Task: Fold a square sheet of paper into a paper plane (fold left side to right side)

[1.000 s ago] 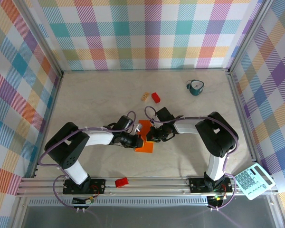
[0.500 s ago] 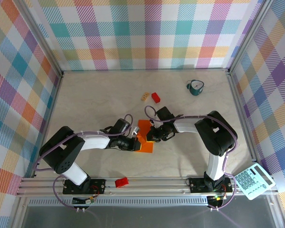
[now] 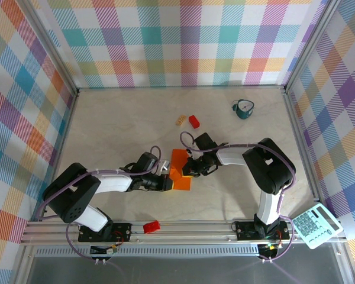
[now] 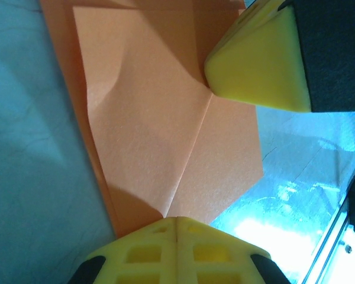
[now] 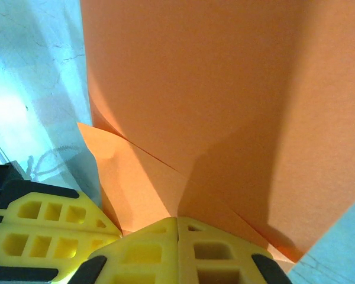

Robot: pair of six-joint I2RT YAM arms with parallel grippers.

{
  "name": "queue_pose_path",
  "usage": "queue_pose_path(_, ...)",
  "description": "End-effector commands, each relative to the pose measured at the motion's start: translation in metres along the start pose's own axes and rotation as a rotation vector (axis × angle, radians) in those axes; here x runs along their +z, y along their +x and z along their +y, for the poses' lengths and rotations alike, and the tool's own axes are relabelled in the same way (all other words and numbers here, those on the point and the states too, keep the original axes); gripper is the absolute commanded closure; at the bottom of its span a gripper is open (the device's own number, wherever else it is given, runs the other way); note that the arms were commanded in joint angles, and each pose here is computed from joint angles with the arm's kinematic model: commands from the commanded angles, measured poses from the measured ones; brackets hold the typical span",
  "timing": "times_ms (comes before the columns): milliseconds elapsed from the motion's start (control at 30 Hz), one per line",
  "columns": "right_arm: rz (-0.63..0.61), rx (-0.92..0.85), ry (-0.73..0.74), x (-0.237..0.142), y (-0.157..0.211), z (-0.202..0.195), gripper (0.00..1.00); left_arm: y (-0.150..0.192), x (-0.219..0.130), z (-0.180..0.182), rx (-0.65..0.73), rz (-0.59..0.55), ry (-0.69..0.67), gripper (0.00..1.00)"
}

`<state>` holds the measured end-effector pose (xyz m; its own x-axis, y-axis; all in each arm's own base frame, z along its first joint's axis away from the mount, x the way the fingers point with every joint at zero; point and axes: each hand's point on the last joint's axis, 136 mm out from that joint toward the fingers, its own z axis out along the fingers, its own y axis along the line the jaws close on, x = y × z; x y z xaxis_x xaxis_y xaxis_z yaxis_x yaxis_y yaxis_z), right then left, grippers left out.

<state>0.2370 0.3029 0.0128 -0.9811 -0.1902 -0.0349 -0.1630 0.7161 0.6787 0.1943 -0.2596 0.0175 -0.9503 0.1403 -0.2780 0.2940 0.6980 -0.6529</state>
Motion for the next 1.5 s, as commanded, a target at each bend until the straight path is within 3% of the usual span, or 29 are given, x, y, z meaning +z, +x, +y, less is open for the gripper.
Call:
queue_pose_path(0,0.073,0.114,0.209,0.005,0.027,-0.060,1.00,0.036,-0.002,0.024,-0.073,0.090,-0.085,1.00)
queue_pose_path(233,0.048,0.089,0.154,0.001,0.019,-0.044,1.00,0.025,-0.010,0.018,-0.060,0.045,-0.080,0.99)
queue_pose_path(333,0.011,0.051,0.092,-0.006,0.010,-0.025,0.99,0.008,-0.019,0.011,-0.042,-0.010,-0.077,0.88)
queue_pose_path(400,-0.017,0.025,0.049,-0.013,0.003,-0.010,0.91,-0.007,-0.028,0.003,-0.022,-0.062,-0.070,0.76)
queue_pose_path(600,-0.117,-0.042,0.011,-0.041,-0.012,0.015,0.62,-0.039,-0.046,-0.005,0.023,-0.183,-0.087,0.59)
queue_pose_path(800,-0.255,-0.036,0.031,-0.072,-0.020,0.008,0.34,-0.064,-0.041,-0.007,0.048,-0.227,-0.076,0.55)
queue_pose_path(1000,-0.365,-0.017,-0.014,-0.092,-0.021,0.005,0.09,-0.083,-0.023,-0.005,0.079,-0.208,-0.076,0.55)
queue_pose_path(1100,-0.369,-0.013,-0.032,-0.092,-0.019,0.004,0.01,-0.089,-0.014,-0.003,0.084,-0.197,-0.079,0.55)
queue_pose_path(1233,-0.350,-0.003,-0.050,-0.088,-0.016,0.003,0.00,-0.092,-0.005,-0.002,0.083,-0.179,-0.064,0.60)
queue_pose_path(1467,-0.305,0.001,-0.110,-0.075,-0.013,0.006,0.00,-0.095,-0.002,-0.004,0.088,-0.184,-0.049,0.87)
